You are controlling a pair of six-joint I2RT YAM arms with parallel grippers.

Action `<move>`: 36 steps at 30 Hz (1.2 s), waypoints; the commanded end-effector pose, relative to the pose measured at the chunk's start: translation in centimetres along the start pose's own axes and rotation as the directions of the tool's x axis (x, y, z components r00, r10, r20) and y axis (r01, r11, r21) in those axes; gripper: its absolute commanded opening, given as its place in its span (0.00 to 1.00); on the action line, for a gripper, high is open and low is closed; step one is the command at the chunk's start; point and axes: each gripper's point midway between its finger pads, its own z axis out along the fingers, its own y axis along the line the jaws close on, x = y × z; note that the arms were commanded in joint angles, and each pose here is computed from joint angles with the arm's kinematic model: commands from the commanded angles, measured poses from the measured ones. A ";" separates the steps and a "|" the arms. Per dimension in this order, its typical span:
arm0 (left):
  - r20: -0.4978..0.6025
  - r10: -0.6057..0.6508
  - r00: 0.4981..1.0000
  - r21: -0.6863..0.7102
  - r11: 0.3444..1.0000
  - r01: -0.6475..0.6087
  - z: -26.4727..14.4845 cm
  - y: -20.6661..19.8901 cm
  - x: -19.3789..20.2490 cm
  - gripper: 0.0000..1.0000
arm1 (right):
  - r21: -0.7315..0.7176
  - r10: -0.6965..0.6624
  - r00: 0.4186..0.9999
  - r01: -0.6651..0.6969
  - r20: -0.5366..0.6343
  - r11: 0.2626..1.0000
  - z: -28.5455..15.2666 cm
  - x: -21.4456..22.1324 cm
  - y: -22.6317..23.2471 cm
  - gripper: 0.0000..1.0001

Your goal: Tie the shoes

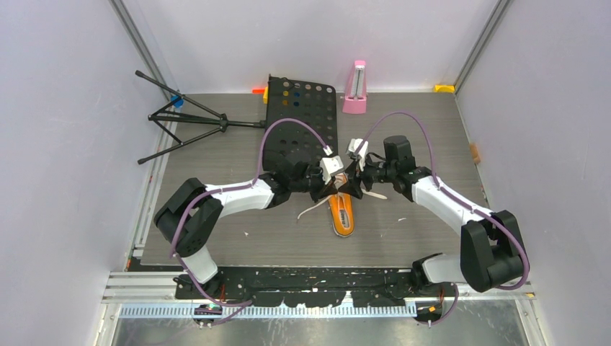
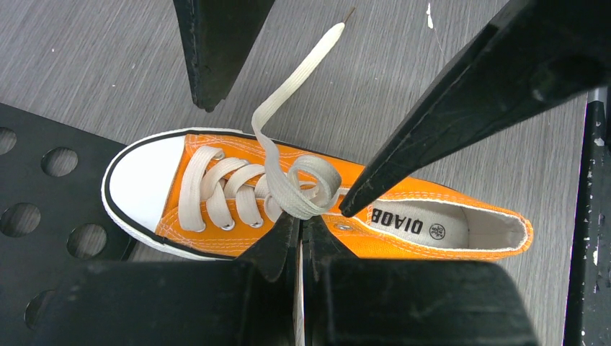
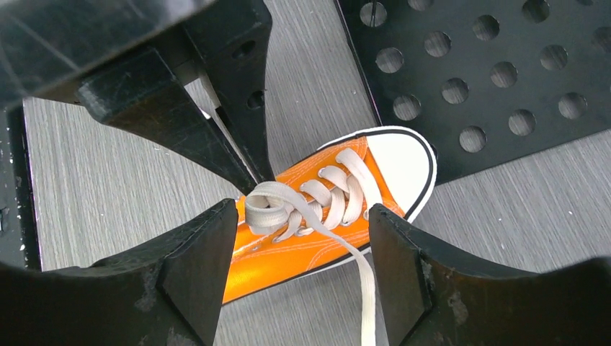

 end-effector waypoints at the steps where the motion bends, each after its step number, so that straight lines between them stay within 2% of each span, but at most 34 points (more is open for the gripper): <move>1: 0.077 0.054 0.996 -0.003 0.999 -0.054 -0.7 0.1 -3.7 0.00 | -0.016 -0.085 0.995 0.086 0.054 0.996 0.7 -1.9 -0.2 0.70; 8: 0.082 0.051 0.995 -0.001 0.999 -0.051 -0.6 0.1 -3.8 0.00 | -0.067 -0.079 0.996 0.081 0.039 0.994 1.2 -1.2 0.4 0.59; 12: 0.088 0.052 0.995 0.002 0.999 -0.053 -0.6 0.0 -3.9 0.00 | -0.077 -0.074 0.997 0.076 0.038 0.994 1.4 -1.2 0.4 0.34; 18: 0.078 0.054 0.996 -0.004 0.999 -0.054 -0.7 0.1 -3.6 0.00 | -0.097 -0.070 0.996 0.074 0.047 0.992 1.2 -1.5 0.7 0.07; 20: 0.075 0.053 0.996 -0.007 0.999 -0.053 -0.7 0.2 -3.6 0.00 | -0.109 -0.063 0.998 0.066 0.027 0.992 1.0 -1.4 0.9 0.01; 22: 0.073 0.054 0.996 -0.010 0.999 -0.053 -0.7 0.2 -3.5 0.00 | -0.123 -0.054 0.998 0.055 0.011 0.991 0.8 -1.2 1.2 0.00; 23: 0.073 0.054 0.996 -0.009 0.999 -0.053 -0.7 0.2 -3.5 0.00 | -0.127 -0.045 0.999 0.045 0.001 0.991 0.7 -1.0 1.3 0.01; 24: 0.073 0.053 0.996 -0.009 0.999 -0.052 -0.7 0.2 -3.5 0.00 | -0.126 -0.041 0.999 0.040 -0.003 0.991 0.6 -1.0 1.4 0.07; 25: 0.072 0.052 0.996 -0.008 0.999 -0.052 -0.7 0.2 -3.4 0.00 | -0.118 -0.040 0.999 0.038 -0.010 0.992 0.5 -0.8 1.3 0.22; 26: 0.074 0.054 0.996 -0.008 0.999 -0.054 -0.6 0.2 -3.5 0.00 | -0.108 -0.043 0.999 0.042 -0.010 0.993 0.5 -0.8 1.2 0.31; 30: 0.078 0.056 0.995 -0.008 0.998 -0.056 -0.7 0.2 -3.6 0.00 | -0.051 -0.080 0.997 0.081 0.019 0.995 0.1 -1.3 0.5 0.51; 33: 0.080 0.058 0.995 -0.007 0.998 -0.058 -0.8 0.1 -3.7 0.00 | -0.015 -0.101 0.994 0.102 0.039 0.995 0.0 -1.8 0.0 0.71; 36: 0.081 0.060 0.995 -0.007 0.998 -0.059 -0.9 0.1 -3.7 0.00 | -0.014 -0.116 0.992 0.117 0.049 0.993 0.1 -2.1 -0.3 0.75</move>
